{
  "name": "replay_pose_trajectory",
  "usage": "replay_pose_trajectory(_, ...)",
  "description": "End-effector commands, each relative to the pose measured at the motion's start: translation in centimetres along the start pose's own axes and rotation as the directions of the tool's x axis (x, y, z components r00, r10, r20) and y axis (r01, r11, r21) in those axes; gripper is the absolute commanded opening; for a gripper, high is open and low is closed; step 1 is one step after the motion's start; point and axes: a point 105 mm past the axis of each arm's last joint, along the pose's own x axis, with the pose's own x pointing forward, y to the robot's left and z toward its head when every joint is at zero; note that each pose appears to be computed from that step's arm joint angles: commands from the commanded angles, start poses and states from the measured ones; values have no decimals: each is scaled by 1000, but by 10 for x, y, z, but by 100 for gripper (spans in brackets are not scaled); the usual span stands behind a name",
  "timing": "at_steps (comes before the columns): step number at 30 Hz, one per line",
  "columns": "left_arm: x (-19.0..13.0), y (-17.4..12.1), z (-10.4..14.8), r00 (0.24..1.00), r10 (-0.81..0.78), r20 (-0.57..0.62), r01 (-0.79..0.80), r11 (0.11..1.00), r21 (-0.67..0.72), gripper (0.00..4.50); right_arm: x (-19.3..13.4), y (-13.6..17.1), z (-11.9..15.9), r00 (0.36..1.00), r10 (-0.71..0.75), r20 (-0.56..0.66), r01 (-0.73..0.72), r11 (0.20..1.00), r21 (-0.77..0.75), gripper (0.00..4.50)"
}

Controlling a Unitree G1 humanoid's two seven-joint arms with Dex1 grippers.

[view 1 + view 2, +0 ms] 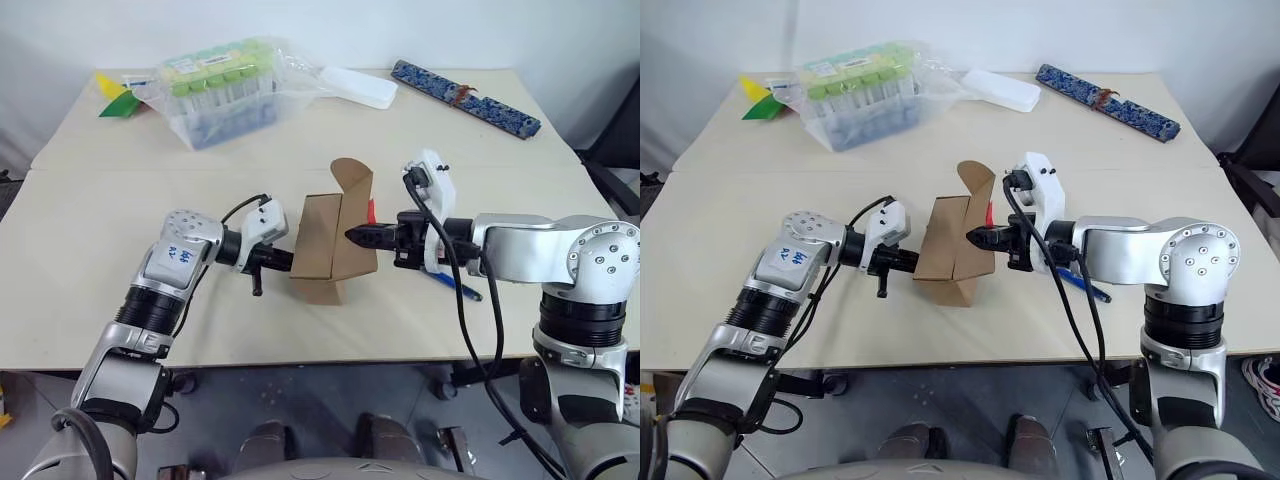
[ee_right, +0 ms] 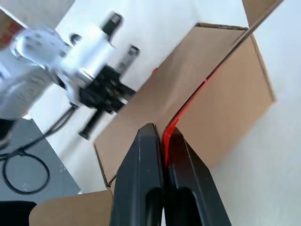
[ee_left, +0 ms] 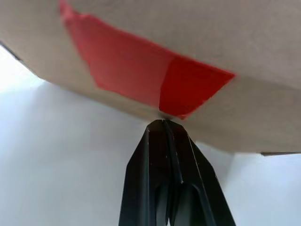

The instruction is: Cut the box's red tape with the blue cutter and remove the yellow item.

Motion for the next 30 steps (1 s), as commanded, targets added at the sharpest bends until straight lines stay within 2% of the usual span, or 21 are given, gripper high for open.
replay_pose_trajectory(1, 8, -5, 14, 999, -25, 41, 24, 999, 38, 0, 1, 14, 9, 999, 42, 6, -42, 999, -10, 2)
replay_pose_trajectory(9, -3, -2, 21, 999, -13, 46, 10, 999, 45, 0, 1, -7, -2, 992, -59, -109, 52, 996, -67, 2)
replay_pose_trajectory(14, -20, 1, 26, 999, 1, 34, -2, 999, 50, 0, -4, -28, -8, 974, -141, -179, 117, 983, -138, 2)
replay_pose_trajectory(20, -49, 1, 31, 999, 2, 45, -2, 1000, 14, 0, -5, -35, -6, 962, -161, -219, 111, 968, -224, 2)
replay_pose_trajectory(26, -79, 8, 62, 987, 17, 162, -20, 1000, 17, 0, -5, -37, 3, 964, -158, -215, 97, 958, -269, 2)
replay_pose_trajectory(30, -66, 9, 88, 972, -15, 234, -3, 997, 76, 0, -5, -36, 5, 963, -151, -222, 83, 954, -289, 2)
